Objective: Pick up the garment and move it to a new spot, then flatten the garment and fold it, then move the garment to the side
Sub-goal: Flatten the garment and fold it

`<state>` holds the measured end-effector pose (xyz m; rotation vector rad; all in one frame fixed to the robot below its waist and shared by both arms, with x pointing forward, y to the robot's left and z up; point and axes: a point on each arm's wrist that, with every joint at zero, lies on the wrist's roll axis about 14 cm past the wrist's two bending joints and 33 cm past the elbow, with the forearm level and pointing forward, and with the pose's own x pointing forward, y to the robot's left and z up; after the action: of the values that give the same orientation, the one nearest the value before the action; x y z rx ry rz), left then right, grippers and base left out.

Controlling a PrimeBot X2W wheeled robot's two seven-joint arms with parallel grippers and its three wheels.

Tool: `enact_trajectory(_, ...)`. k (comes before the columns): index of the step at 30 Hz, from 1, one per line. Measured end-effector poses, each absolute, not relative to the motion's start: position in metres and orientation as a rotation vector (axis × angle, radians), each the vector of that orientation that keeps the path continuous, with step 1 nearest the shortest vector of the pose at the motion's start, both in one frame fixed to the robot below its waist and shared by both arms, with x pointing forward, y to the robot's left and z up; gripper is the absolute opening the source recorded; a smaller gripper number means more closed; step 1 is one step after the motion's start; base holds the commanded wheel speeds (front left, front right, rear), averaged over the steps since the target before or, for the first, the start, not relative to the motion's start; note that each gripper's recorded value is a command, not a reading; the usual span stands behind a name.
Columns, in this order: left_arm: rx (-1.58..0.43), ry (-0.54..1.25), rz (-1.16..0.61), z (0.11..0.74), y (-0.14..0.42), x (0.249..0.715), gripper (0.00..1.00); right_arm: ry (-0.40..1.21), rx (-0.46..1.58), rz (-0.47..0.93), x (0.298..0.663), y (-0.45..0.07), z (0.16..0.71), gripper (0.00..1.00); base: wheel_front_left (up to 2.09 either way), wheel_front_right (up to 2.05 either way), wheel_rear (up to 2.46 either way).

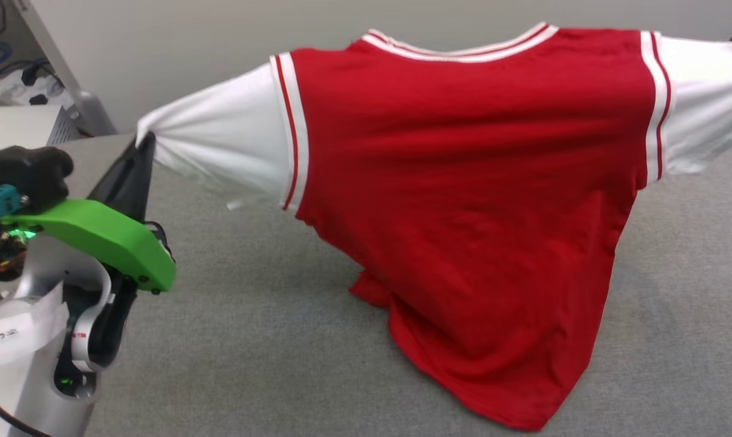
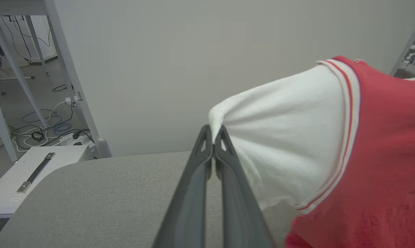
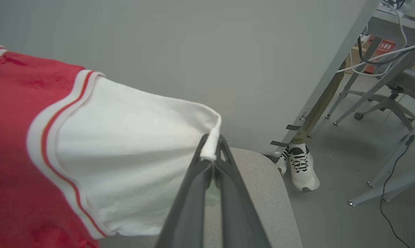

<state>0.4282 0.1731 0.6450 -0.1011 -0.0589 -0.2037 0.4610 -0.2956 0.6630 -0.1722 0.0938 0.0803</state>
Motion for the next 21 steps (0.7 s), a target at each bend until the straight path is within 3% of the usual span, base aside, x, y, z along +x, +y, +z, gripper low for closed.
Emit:
enact_trajectory(11,-0.050,-0.398,-0.220,0.749,0.173,0.419,0.00,-0.218,-0.159,0.034,0.431,-0.307,0.757,0.00,0.00,0.00,0.00)
enact_trajectory(21,0.041,-0.486,-0.240,0.787,0.179,0.449,0.00,-0.314,-0.176,0.049,0.460,-0.294,0.779,0.00,0.00,0.00,0.00)
